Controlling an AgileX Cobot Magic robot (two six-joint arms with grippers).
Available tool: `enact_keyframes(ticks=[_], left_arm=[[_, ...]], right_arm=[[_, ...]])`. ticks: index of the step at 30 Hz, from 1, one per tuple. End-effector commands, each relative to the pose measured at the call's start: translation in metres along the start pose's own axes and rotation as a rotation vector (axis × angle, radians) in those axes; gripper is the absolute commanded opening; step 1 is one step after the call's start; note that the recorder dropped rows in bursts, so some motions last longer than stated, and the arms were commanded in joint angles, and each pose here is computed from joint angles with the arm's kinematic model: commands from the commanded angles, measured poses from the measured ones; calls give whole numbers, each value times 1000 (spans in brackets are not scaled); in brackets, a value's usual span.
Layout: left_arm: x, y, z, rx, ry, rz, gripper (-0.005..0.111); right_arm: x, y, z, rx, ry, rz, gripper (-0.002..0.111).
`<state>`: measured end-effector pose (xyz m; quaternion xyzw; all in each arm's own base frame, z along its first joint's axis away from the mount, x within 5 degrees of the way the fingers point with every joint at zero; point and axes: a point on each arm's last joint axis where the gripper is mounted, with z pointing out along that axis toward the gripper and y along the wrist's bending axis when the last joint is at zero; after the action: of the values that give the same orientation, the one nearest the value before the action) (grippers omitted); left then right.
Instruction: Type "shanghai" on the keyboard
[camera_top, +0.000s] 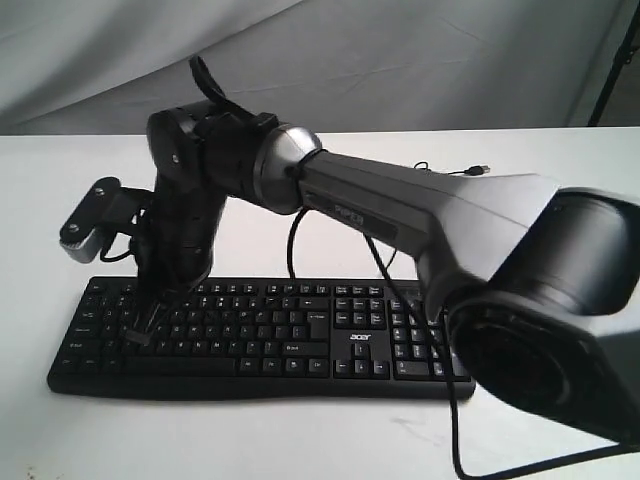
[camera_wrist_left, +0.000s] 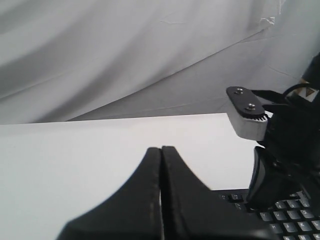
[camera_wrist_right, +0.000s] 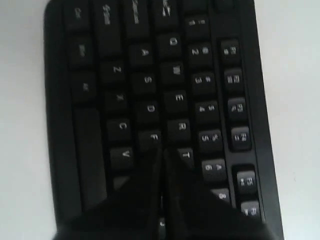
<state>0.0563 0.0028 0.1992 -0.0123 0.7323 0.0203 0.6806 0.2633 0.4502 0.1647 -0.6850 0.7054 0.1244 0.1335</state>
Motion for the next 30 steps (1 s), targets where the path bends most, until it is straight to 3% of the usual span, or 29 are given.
enact_keyframes(ticks=[1,12,30], left_arm=[[0,0,0,7,-6,-5,0],[0,0,0,7,-6,-5,0],[0,0,0,7,-6,-5,0]], right_arm=[[13,0,-11,46,-36,35,0],[51,13,-7,75,-73,113,0],[50,20,9,45,-104,110,0]])
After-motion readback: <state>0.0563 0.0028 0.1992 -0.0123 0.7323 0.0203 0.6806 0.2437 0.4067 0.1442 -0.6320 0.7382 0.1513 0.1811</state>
